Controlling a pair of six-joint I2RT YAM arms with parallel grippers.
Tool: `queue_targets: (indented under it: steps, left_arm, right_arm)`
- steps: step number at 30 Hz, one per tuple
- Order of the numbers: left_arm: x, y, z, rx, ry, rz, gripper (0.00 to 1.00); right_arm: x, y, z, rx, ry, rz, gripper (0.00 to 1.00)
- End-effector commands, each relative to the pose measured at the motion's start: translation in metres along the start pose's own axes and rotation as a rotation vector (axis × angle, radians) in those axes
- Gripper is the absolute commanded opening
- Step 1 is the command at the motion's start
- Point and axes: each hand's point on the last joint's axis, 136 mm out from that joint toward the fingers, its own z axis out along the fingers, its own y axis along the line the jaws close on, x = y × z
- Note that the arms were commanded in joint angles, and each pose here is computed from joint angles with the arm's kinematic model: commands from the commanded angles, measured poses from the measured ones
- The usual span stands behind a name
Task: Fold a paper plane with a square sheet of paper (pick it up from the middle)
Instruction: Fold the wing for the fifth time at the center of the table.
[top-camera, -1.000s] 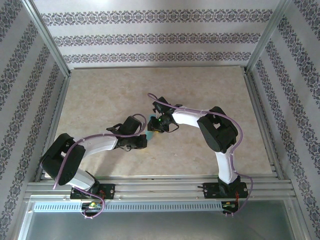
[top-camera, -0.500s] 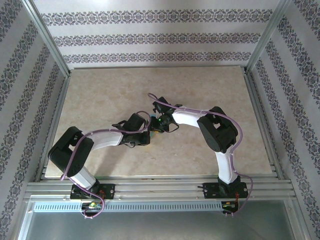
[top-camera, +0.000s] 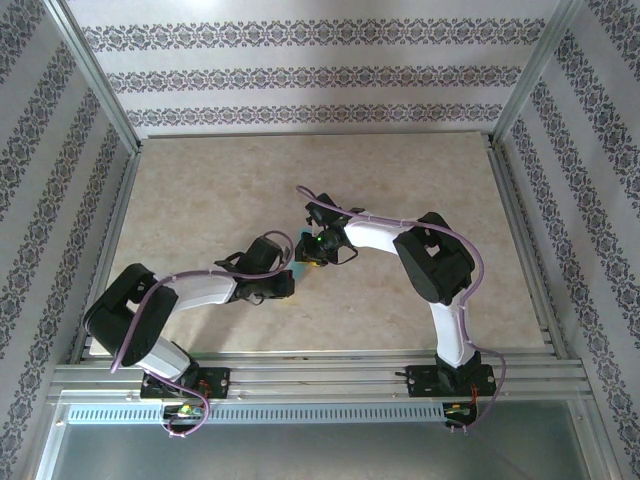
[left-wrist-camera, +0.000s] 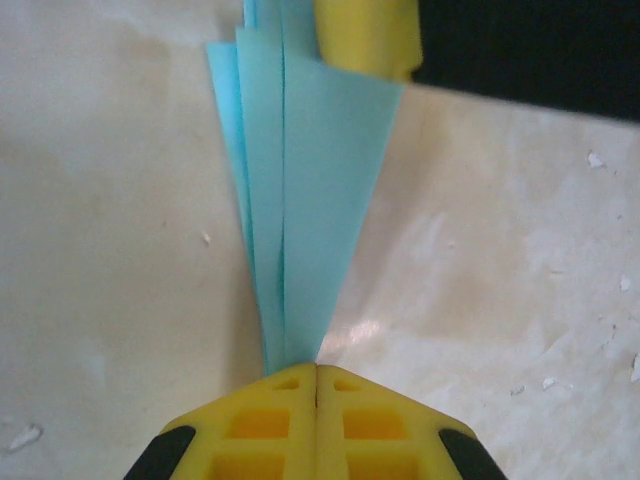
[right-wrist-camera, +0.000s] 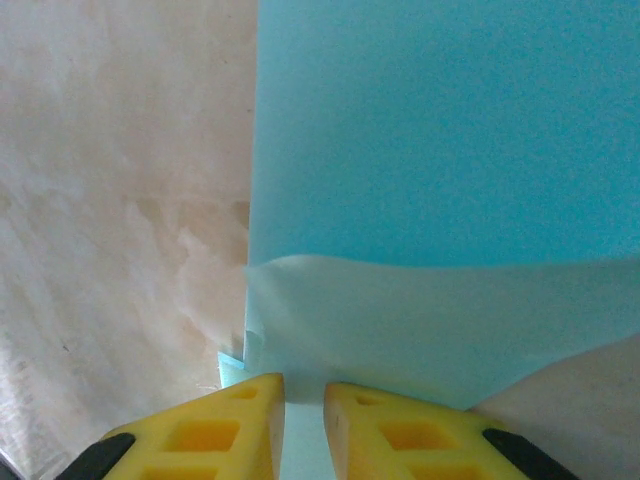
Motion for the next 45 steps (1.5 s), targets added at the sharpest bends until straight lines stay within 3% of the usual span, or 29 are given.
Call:
queue_targets:
  steps: [1, 5, 10, 15, 23, 34, 45]
  left_arm:
    - [0.058, 0.029, -0.003, -0.084, 0.188, -0.057, 0.00]
    - [0.055, 0.024, -0.020, -0.083, 0.172, -0.021, 0.00]
    - [0.004, -0.003, -0.035, -0.031, 0.010, 0.009, 0.00]
    - [-0.036, -0.017, -0.022, 0.033, -0.122, -0.053, 0.00]
    - [-0.065, -0.024, 0.002, 0.084, -0.215, -0.122, 0.00]
    - [-0.065, 0.005, 0.001, -0.010, -0.262, -0.135, 0.00]
    - [-0.042, 0.017, 0.020, -0.040, -0.154, -0.151, 0.00]
  right_arm:
    - [0.014, -0.065, 0.023, 0.205, 0.046, 0.088, 0.28]
    - [0.014, -0.064, 0.022, 0.202, 0.043, 0.087, 0.28]
    - [0.012, -0.061, 0.023, 0.193, 0.041, 0.091, 0.28]
    - [0.013, -0.061, 0.024, 0.176, 0.035, 0.116, 0.28]
    - [0.009, -0.048, 0.023, 0.100, 0.017, 0.140, 0.28]
    - [0.005, -0.041, 0.016, 0.069, 0.017, 0.128, 0.28]
    - [-0.015, -0.014, -0.004, -0.014, -0.027, 0.089, 0.28]
